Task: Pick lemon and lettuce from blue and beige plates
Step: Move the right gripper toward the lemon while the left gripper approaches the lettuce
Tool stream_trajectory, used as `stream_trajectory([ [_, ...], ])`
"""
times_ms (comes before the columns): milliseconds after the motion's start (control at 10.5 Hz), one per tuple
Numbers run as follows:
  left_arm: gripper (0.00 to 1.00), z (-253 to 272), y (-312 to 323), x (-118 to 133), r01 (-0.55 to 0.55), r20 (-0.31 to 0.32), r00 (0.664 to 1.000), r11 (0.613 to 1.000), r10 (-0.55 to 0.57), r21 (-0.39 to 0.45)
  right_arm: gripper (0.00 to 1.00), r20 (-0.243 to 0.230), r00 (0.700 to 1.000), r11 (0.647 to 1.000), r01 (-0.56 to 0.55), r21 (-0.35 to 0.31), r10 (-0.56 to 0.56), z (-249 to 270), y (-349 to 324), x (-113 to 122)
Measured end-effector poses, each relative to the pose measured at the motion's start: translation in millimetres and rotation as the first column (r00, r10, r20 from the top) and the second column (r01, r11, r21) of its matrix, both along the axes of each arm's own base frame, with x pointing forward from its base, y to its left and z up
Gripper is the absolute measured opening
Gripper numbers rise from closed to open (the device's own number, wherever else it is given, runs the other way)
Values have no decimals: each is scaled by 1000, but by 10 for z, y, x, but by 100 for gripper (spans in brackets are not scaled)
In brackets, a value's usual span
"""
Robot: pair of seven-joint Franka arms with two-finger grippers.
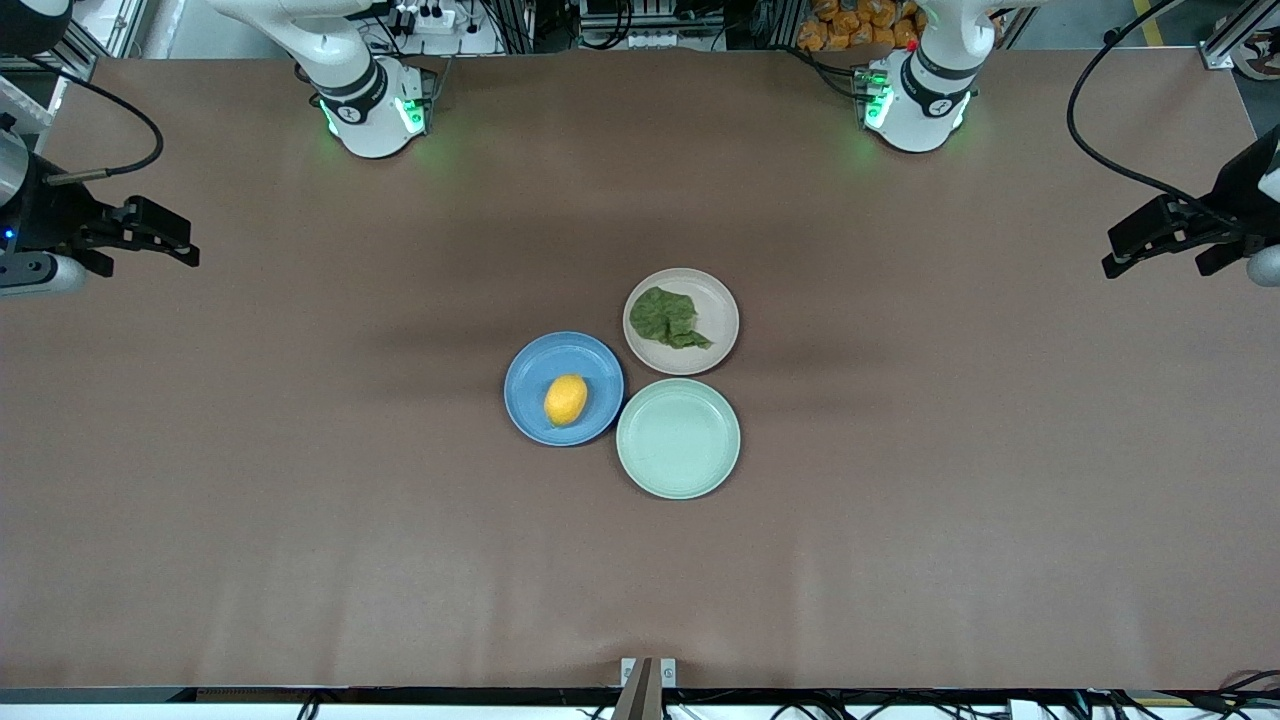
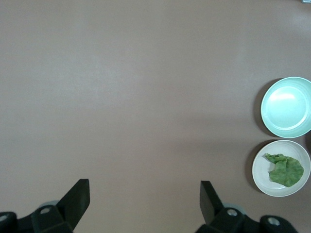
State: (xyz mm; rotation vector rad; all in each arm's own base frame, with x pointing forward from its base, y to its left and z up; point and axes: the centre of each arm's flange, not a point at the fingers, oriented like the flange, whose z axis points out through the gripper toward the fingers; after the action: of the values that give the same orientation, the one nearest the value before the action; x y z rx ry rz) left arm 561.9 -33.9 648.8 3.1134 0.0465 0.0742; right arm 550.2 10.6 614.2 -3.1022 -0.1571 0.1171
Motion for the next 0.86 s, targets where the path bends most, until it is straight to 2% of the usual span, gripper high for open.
stream_trajectory([
  [382,100,-30,0,6,0,-7,1000,1000,0,0,100,12,1000,1000,-2,4,1,13,14,12],
  [573,100,-43,0,12,0,-9,1000,1000,0,0,100,22,1000,999,-1,35,0,18,49,28],
  [860,100,-101,-33,33,9,-19,1000,1000,-9,18,100,60,998,997,3,79,-7,-137,202,220],
])
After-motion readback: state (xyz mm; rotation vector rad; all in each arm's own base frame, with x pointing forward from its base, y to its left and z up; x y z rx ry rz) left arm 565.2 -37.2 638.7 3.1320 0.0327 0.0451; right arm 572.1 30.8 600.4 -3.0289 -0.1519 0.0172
